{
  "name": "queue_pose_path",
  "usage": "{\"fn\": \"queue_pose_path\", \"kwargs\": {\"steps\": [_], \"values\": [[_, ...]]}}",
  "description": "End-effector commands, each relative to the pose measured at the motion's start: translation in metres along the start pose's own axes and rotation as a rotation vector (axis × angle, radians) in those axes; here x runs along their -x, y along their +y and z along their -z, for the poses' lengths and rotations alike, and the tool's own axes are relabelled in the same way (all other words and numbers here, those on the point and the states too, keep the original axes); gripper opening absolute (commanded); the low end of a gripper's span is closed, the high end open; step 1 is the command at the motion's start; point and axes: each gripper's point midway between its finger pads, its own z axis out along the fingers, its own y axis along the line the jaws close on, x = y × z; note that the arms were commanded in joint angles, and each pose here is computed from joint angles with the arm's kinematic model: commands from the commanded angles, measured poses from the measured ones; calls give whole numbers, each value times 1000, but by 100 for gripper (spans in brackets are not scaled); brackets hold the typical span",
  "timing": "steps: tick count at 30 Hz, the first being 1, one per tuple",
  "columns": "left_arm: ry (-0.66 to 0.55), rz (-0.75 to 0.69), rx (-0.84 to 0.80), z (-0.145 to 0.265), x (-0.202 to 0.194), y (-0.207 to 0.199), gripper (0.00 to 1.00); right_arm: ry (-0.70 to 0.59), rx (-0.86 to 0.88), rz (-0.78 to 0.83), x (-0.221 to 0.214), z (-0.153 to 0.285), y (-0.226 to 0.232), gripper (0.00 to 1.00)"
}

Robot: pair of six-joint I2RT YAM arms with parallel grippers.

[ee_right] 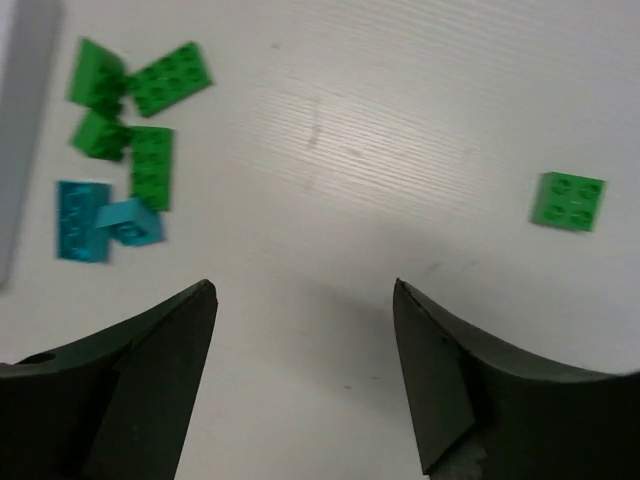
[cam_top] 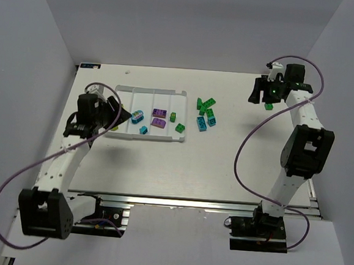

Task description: Sort the legos into containers by color

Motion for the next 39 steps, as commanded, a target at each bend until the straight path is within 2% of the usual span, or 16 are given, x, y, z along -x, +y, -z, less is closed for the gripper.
{"fn": "queue_pose_path", "kwargs": {"steps": [1, 2, 4, 8, 10, 12, 20, 34, 39], "values": [[-22, 46, -149, 14, -16, -21, 63, 44, -170, -73, -1, 6, -48, 80], [-38, 51, -172, 22, -18, -26, 66, 66, -185, -68, -8, -1, -58, 87], [-27, 63, -174, 26, -29, -21, 67, 75, -250, -14, -7, -4, -80, 89], [-47, 76, -181, 34, -31, -21, 67, 114, -315, -2, -16, -26, -126, 89], [-39, 83, -179, 34, -34, -21, 68, 98, -340, 36, -4, -30, -141, 87], [-41, 93, -178, 35, -34, -21, 68, 114, -343, 47, -10, -42, -152, 86], [-50, 122, -158, 37, -37, -16, 68, 105, -322, 53, -15, -67, -173, 80], [-47, 134, -140, 34, -39, -12, 68, 131, -290, 42, -38, -86, -191, 76], [-53, 134, -148, 36, -38, -14, 68, 136, -285, 40, -43, -91, -192, 68]]}}
